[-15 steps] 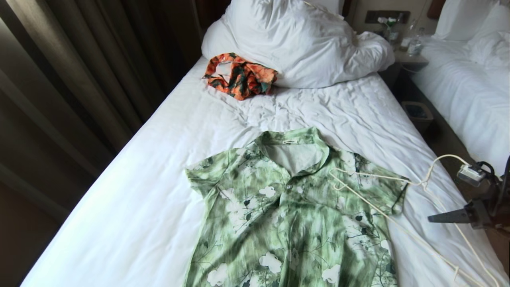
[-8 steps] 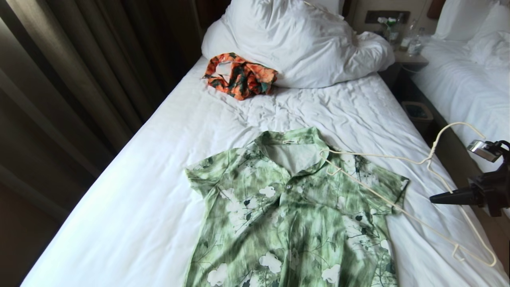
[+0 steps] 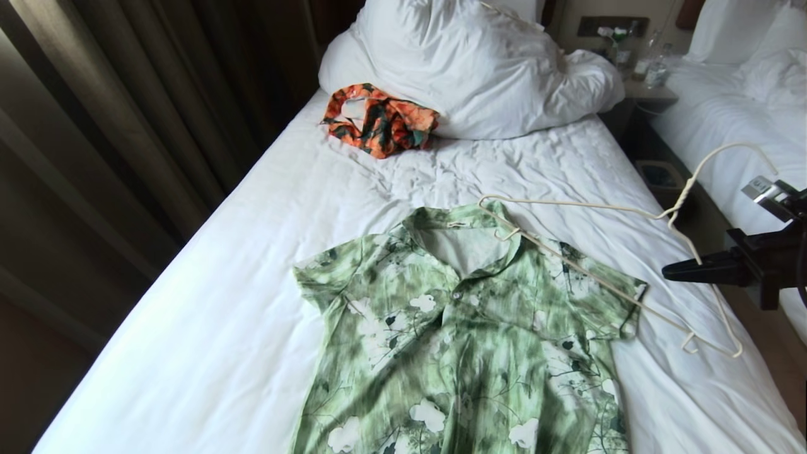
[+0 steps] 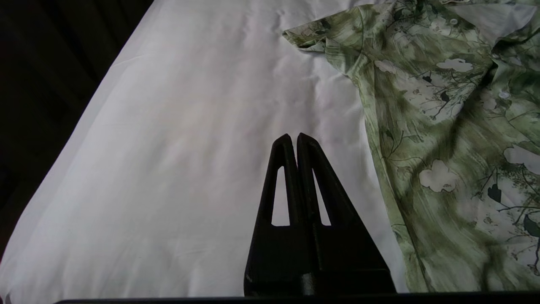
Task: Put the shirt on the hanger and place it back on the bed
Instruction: Lift the shirt and hanger
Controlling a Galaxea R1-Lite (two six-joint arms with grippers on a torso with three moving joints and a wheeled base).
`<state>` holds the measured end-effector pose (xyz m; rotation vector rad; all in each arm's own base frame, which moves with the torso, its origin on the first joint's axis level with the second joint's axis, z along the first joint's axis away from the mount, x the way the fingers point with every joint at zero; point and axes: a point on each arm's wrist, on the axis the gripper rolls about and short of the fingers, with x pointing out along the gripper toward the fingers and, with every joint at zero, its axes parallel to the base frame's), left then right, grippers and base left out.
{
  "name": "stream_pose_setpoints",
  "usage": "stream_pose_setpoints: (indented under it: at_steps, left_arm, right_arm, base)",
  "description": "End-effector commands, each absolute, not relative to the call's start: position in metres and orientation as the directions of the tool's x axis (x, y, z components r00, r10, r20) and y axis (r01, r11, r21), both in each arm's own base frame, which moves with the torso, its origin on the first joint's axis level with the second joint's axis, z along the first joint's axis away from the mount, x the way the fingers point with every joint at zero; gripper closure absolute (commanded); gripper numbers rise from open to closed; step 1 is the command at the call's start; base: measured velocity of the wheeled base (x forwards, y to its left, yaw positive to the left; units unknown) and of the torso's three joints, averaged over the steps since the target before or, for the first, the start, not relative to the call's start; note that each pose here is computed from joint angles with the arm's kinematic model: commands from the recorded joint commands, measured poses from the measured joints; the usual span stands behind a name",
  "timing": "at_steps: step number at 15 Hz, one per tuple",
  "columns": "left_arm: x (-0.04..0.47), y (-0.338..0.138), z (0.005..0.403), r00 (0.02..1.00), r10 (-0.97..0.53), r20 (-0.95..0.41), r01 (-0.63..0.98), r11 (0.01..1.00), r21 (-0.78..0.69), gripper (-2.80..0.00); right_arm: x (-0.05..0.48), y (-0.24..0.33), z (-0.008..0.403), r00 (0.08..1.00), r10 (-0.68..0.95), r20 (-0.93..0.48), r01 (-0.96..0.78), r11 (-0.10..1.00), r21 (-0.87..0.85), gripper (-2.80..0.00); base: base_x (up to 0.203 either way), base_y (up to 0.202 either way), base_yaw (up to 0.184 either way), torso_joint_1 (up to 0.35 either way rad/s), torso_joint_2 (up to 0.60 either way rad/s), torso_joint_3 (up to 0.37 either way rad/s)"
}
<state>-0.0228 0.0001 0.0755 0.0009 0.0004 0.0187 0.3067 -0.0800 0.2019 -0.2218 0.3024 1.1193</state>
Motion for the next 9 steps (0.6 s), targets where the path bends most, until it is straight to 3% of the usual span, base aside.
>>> stream_pose_setpoints:
  at_steps: [1, 3, 9]
  left_arm:
    - [-0.023, 0.000, 0.075, 1.000, 0.020, 0.000, -0.020, 1.000, 0.000, 0.00]
    - [-0.023, 0.000, 0.075, 1.000, 0.020, 0.000, -0.020, 1.000, 0.000, 0.00]
    - [-0.023, 0.000, 0.075, 1.000, 0.020, 0.000, -0.020, 1.000, 0.000, 0.00]
  right_arm:
    - [0.291, -0.075, 0.212, 0.402, 0.859, -0.316, -0.911, 0.409, -0.049, 0.00]
    - [0.278, -0.071, 0.211, 0.394, 0.869, -0.299, -0.916, 0.400, -0.042, 0.00]
    - [0.286, -0.068, 0.221, 0.436, 0.858, -0.272, -0.892, 0.371, -0.260, 0.00]
  base:
    - [0.000, 0.000, 0.000, 0.000, 0.00, 0.000]
    - [0.000, 0.000, 0.000, 0.000, 0.00, 0.000]
    - [0.000, 0.000, 0.000, 0.000, 0.00, 0.000]
